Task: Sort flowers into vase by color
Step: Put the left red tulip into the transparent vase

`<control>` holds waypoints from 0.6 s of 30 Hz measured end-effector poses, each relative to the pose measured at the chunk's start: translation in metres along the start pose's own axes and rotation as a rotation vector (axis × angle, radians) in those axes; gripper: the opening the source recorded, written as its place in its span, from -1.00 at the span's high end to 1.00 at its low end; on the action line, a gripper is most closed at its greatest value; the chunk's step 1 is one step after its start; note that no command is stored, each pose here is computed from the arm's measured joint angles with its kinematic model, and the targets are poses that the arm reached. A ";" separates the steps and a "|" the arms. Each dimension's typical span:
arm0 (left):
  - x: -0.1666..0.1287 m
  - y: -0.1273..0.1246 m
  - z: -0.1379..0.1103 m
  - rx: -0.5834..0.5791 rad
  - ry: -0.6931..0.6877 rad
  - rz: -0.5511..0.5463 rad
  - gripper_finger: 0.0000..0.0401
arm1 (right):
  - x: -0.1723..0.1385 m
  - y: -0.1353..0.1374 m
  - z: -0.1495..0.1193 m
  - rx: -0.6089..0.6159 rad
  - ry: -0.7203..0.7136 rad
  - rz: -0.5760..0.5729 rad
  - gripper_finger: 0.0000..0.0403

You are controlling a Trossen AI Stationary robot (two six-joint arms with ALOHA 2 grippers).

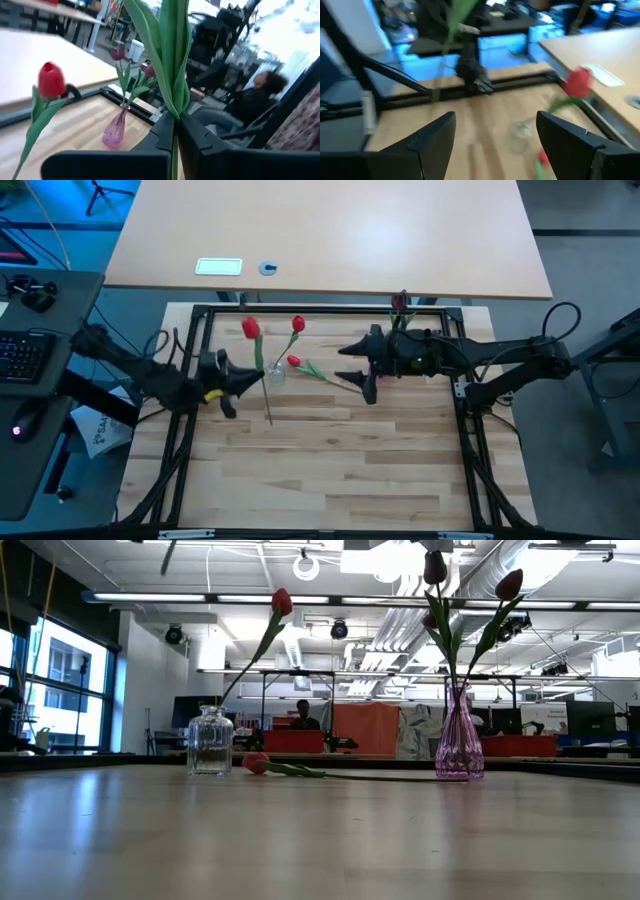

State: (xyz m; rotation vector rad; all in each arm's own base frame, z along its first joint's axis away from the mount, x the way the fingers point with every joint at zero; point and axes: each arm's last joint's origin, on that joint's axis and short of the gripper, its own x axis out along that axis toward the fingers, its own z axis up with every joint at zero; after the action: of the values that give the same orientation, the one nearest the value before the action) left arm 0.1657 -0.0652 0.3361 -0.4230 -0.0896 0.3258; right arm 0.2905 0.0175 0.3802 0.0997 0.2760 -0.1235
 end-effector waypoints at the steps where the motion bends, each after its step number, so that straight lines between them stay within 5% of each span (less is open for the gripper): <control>1: 0.002 -0.004 -0.003 0.034 -0.003 0.001 1.00 | 0.001 0.001 0.001 -0.002 -0.015 0.024 -0.35; 13: 0.037 -0.023 -0.016 0.148 -0.106 -0.077 1.00 | 0.041 0.017 0.001 0.051 -0.134 0.319 -0.32; 18: 0.046 -0.022 -0.018 0.141 -0.110 -0.120 1.00 | 0.050 0.018 0.001 0.052 -0.176 0.335 -0.13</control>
State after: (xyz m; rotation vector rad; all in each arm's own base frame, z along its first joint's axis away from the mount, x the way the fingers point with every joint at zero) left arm 0.2179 -0.0761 0.3294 -0.2587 -0.1974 0.2355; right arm 0.3405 0.0303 0.3686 0.1839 0.0781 0.1934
